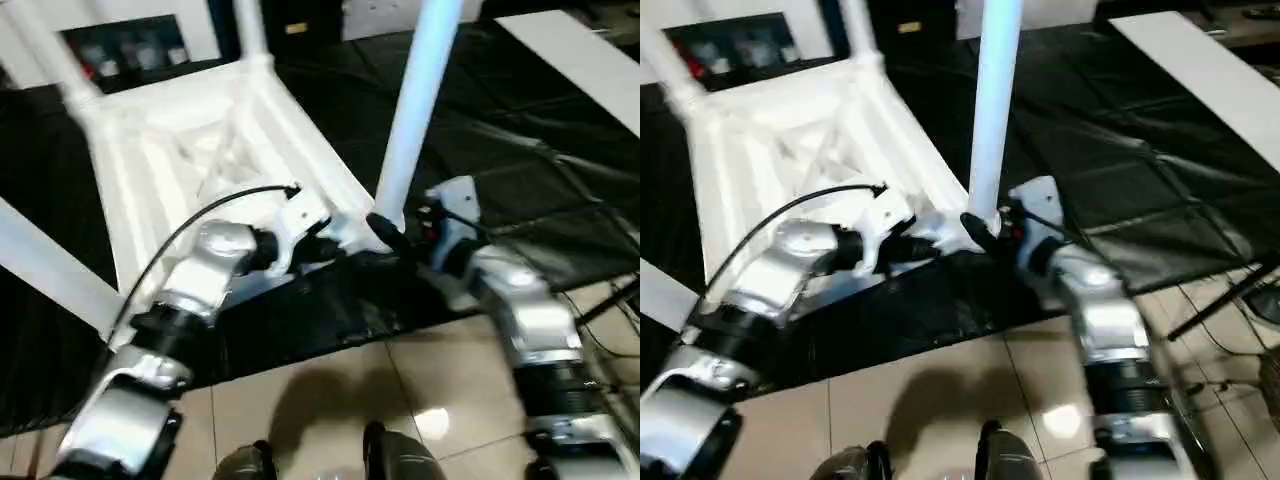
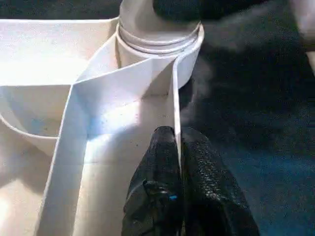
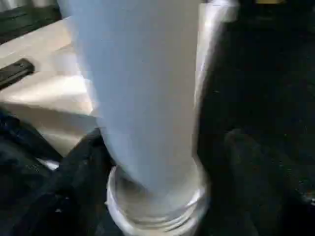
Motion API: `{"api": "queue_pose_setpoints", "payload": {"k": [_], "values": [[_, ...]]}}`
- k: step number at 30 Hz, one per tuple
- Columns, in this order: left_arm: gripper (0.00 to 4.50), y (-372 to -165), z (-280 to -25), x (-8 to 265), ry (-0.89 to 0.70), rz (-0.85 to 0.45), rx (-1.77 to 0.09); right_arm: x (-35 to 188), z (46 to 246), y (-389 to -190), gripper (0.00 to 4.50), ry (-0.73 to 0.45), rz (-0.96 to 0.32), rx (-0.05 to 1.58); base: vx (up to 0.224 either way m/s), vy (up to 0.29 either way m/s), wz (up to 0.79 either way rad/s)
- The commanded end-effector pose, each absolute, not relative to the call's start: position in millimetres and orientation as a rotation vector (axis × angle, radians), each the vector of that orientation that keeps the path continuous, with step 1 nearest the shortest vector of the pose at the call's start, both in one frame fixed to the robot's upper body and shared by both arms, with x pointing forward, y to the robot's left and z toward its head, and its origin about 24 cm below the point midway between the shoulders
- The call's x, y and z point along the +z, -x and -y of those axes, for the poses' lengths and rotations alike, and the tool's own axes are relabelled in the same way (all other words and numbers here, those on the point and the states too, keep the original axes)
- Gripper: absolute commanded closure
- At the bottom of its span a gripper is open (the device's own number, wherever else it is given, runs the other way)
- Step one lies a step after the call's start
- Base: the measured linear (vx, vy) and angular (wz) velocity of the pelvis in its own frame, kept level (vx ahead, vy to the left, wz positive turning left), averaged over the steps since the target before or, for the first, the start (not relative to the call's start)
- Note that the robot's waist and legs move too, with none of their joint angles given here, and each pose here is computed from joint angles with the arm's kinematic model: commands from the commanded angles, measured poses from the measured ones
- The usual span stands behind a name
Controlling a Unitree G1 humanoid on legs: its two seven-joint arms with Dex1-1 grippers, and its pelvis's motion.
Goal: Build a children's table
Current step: Rotate leg to tighten
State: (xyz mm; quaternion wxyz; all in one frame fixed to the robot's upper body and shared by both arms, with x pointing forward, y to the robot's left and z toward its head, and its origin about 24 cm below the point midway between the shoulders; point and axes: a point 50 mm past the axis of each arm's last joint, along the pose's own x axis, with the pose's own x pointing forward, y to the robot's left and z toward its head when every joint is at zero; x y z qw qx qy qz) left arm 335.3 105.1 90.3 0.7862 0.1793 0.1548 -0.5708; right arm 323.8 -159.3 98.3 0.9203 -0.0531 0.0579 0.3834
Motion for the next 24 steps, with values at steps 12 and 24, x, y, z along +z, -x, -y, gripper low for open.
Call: {"api": "queue_pose_setpoints", "payload": {"k": [12, 24], "values": [[4.5, -317.7, -119.2, 86.6, -0.59, -0.467, -1.677, 109.2, 169.7, -301.9, 0.92, 0.233, -0.232, 1.488, 0.0, 0.0, 0.0], [4.5, -323.8, -119.7, 90.7, -0.613, -0.464, -1.711, 106.3, 164.2, -305.8, 2.12, 0.21, -0.3, 1.64, 0.0, 0.0, 0.0]]}}
